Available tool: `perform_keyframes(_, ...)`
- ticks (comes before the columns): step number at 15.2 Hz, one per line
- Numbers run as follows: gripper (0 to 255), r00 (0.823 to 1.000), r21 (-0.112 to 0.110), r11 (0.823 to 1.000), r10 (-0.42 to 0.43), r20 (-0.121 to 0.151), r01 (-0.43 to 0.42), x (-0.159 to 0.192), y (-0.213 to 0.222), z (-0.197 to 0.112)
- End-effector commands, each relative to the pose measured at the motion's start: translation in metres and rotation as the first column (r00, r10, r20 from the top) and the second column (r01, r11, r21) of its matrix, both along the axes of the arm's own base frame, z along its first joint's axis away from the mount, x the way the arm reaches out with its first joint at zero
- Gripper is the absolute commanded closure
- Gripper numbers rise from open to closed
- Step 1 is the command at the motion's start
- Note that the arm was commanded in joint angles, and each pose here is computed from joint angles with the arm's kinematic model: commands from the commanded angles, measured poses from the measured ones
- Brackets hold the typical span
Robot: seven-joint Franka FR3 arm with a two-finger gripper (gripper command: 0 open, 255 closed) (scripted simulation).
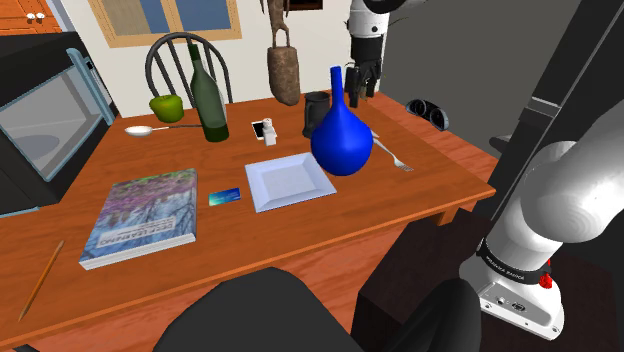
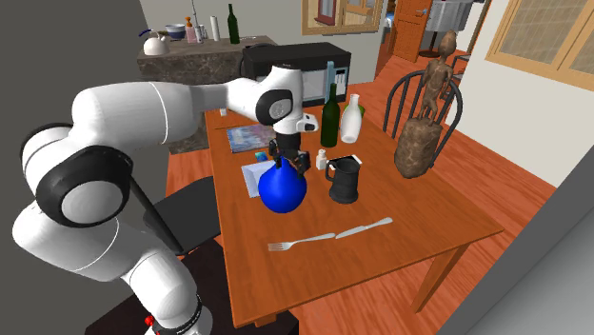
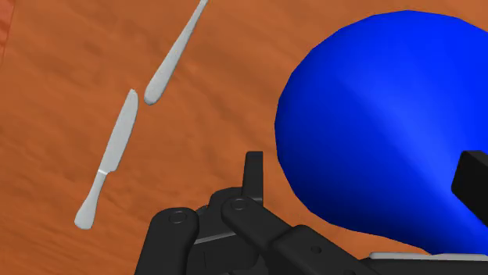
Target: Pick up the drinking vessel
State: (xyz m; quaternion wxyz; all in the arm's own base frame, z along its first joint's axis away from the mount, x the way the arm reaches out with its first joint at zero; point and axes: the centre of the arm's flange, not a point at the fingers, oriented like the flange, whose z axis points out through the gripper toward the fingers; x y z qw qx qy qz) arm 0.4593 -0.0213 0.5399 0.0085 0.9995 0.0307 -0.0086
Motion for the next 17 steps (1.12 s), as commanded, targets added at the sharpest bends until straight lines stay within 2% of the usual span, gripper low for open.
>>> perform_keyframes(1, 0, 1.000, 0.007, 1.000, 0.005, 0.002, -0.005, 0.024, -0.008, -0.006)
perform_keyframes(17, 0, 0.999, 0.069, 0.997, 0.038, 0.020, -0.039, 0.224, -0.037, -0.049)
